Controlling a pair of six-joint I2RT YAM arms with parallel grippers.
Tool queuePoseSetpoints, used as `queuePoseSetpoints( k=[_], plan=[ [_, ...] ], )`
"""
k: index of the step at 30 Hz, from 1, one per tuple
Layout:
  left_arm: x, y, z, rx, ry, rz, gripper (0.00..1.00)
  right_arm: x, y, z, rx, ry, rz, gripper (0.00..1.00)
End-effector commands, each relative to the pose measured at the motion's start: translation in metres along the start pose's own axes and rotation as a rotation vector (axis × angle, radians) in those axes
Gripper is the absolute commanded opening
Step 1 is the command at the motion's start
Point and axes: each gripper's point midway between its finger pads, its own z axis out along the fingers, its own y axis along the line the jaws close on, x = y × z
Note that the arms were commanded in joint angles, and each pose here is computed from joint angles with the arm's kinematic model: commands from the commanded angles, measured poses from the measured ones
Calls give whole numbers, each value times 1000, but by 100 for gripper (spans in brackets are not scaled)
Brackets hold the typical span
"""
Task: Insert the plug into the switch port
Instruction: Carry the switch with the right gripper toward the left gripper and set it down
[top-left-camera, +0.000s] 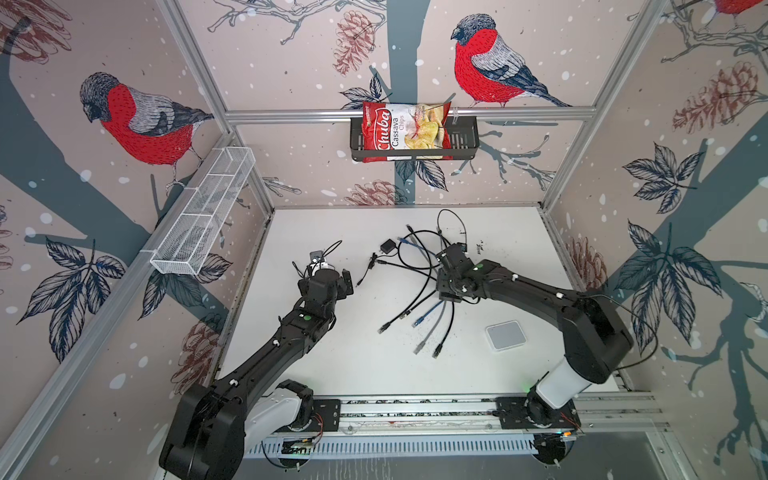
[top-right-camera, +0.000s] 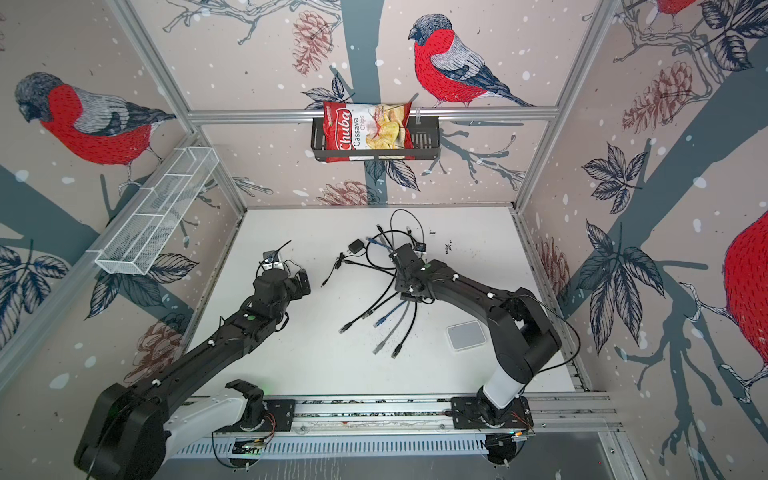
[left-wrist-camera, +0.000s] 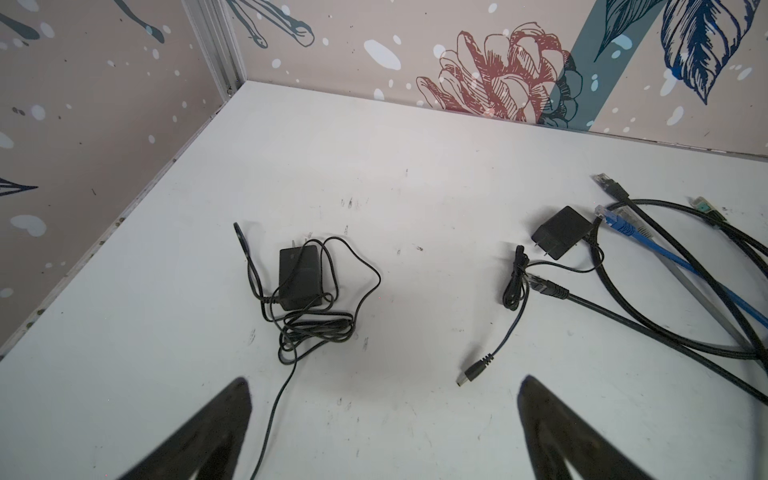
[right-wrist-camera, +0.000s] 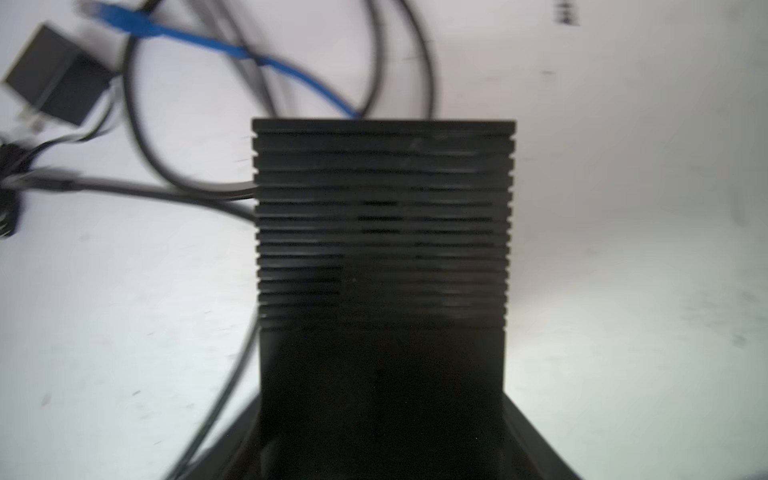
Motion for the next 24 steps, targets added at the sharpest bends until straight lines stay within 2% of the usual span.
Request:
queuePoseSetpoints(
  k=[1,9,13,18,24],
  plan=[
    [-3,4,-1,-20,-19,4,98,1,36,3,-54,-2,-38,48],
    [3,11,-3,-43,-21,3,98,24,138,20,-193,68,-213,48],
    [5,15,-6,-48,-24,-6,99,39,177,32,-257,116,-264,48],
    [7,18,-12,-44,-38,-16,98,54,198,50,-275,157,-293,49],
    [5,20,-16,-43,-50,-22,98,66,196,65,-243,183,-297,50]
  ],
)
